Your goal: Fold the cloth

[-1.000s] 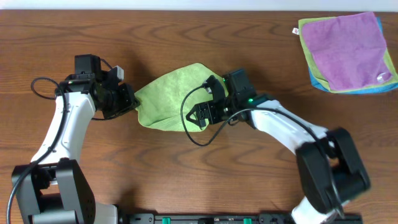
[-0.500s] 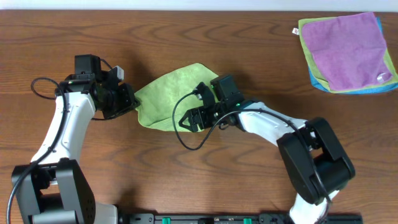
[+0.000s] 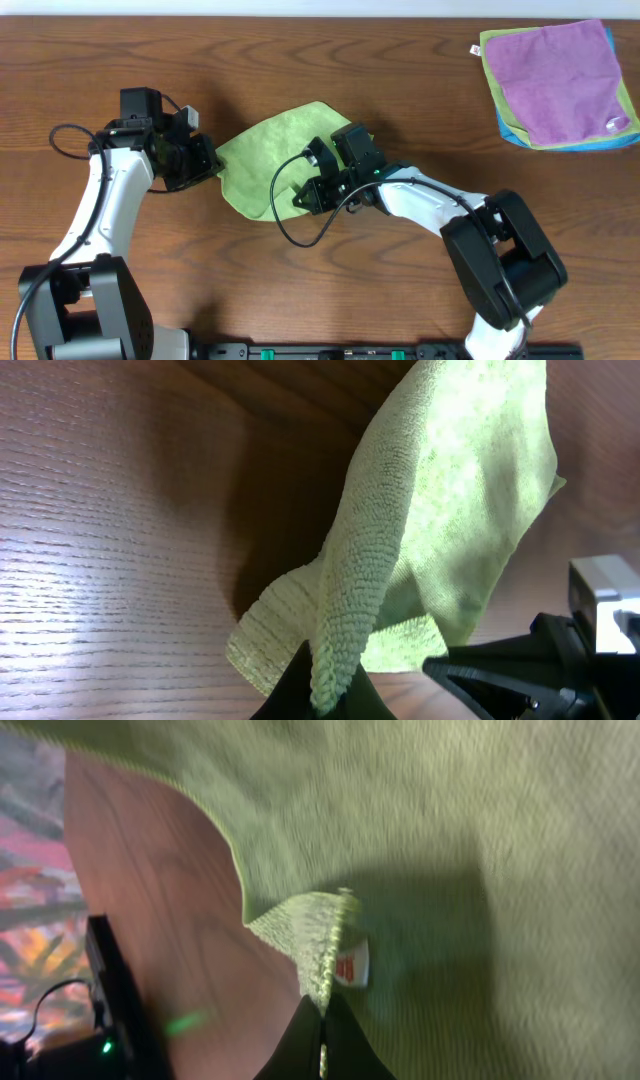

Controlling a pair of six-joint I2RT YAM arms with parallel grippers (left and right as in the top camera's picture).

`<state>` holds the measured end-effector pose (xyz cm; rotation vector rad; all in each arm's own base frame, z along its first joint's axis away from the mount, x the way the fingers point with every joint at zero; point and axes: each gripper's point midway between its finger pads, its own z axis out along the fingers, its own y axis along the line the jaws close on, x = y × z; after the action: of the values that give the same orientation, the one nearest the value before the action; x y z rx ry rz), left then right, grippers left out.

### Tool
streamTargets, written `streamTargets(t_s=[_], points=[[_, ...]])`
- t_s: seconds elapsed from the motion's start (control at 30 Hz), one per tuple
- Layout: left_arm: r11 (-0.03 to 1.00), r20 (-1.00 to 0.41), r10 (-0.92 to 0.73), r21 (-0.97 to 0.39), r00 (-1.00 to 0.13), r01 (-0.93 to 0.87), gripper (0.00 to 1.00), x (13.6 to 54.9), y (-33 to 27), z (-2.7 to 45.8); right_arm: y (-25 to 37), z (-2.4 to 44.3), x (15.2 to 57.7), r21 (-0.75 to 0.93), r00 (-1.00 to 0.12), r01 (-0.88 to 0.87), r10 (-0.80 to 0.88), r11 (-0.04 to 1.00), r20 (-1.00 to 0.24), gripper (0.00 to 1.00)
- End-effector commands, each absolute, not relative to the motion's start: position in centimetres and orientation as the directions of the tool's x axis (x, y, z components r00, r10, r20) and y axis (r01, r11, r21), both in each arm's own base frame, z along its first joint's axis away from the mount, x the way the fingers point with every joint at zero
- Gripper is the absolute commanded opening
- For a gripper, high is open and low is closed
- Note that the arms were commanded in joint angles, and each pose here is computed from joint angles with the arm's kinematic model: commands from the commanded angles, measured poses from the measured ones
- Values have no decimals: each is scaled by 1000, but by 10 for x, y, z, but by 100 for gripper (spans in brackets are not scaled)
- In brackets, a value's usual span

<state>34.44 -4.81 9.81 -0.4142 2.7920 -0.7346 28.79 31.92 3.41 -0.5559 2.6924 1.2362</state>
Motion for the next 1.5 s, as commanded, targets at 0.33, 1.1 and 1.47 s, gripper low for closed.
streamTargets(t_s=[0.33, 1.1, 1.47], points=[[846, -186, -346, -485, -919, -220, 6, 350, -29, 105, 267, 17, 227, 585, -929, -300, -369, 754, 0, 26], [842, -174, -348, -491, -921, -226, 6, 348, -30, 104, 292, 45, 273, 516, -898, -439, -334, 736, -287, 45], [842, -174, -348, -491, -921, -226, 6, 348, -30, 105, 307, 17, 279, 545, -924, -380, -286, 747, -253, 1]])
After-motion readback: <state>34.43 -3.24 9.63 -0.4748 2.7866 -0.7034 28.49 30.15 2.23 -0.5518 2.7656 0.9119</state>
